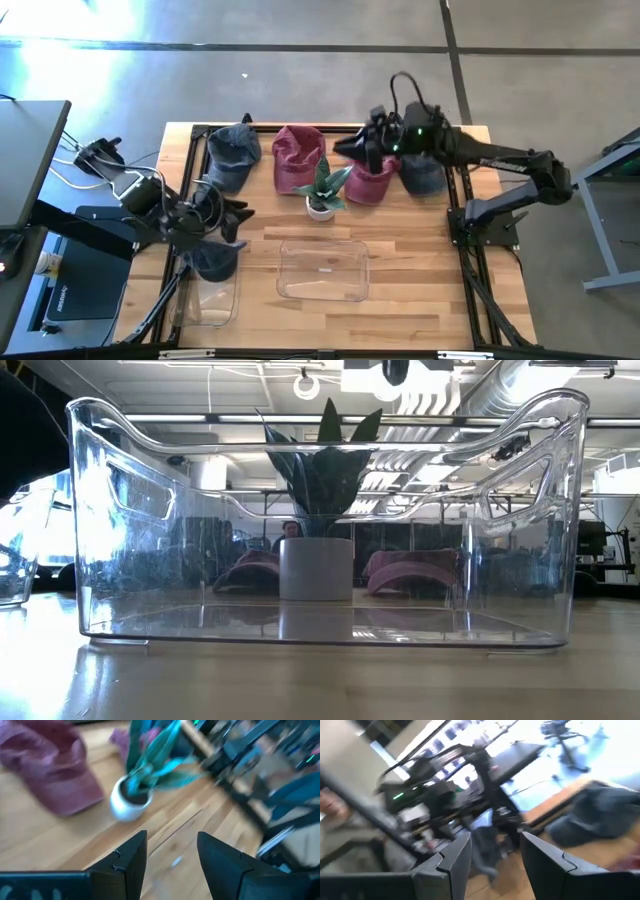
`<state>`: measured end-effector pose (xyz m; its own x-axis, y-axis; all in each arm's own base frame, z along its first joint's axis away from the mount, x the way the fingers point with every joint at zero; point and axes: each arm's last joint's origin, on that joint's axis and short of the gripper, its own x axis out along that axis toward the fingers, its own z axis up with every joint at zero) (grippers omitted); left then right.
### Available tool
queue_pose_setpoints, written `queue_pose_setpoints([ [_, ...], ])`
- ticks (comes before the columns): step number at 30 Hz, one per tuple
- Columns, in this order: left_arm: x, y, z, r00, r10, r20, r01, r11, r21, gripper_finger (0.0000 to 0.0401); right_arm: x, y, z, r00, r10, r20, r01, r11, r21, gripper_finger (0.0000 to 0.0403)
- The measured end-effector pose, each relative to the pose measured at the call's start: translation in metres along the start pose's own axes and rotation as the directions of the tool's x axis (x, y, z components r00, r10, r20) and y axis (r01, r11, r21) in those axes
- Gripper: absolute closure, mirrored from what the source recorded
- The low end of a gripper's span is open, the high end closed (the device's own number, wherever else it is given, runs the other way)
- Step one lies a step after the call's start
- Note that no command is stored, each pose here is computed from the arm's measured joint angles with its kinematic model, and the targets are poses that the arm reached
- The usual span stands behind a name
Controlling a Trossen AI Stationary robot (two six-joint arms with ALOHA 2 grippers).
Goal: Pick & Place hat
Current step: Put the right red cap into the right transparent bin
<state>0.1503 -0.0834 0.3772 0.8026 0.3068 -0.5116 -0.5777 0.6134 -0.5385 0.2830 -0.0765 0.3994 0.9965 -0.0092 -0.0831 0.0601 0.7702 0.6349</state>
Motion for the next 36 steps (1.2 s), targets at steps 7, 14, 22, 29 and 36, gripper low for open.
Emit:
queue_pose_setpoints([
  [7, 0.017, -0.023, -0.012, 0.999, -0.039, 0.023, 0.039, 0.999, 0.014, 0.0232, -0.035, -0.065, 0.007, 0.938, -0.25, -0.239, 0.276, 0.957, 0.084, 0.0214],
  [14, 0.027, -0.033, -0.019, 0.997, -0.036, 0.075, 0.036, 0.999, 0.0, 0.0232, -0.048, -0.136, -0.014, 0.676, -0.518, -0.524, 0.563, 0.822, -0.086, 0.0166],
  [22, 0.041, -0.039, -0.012, 0.994, -0.036, 0.104, 0.042, 0.997, -0.065, 0.0232, -0.03, -0.223, -0.04, 0.455, -0.58, -0.676, 0.617, 0.752, -0.23, 0.0177],
  [29, 0.044, -0.043, -0.01, 0.991, -0.051, 0.122, 0.058, 0.996, -0.061, 0.0232, -0.009, -0.267, -0.066, 0.413, -0.538, -0.734, 0.467, 0.818, -0.337, 0.0214],
  [36, 0.048, -0.047, -0.013, 0.987, -0.048, 0.152, 0.05, 0.999, -0.01, 0.0232, 0.003, -0.292, -0.08, 0.407, -0.552, -0.728, 0.424, 0.82, -0.385, 0.0295],
])
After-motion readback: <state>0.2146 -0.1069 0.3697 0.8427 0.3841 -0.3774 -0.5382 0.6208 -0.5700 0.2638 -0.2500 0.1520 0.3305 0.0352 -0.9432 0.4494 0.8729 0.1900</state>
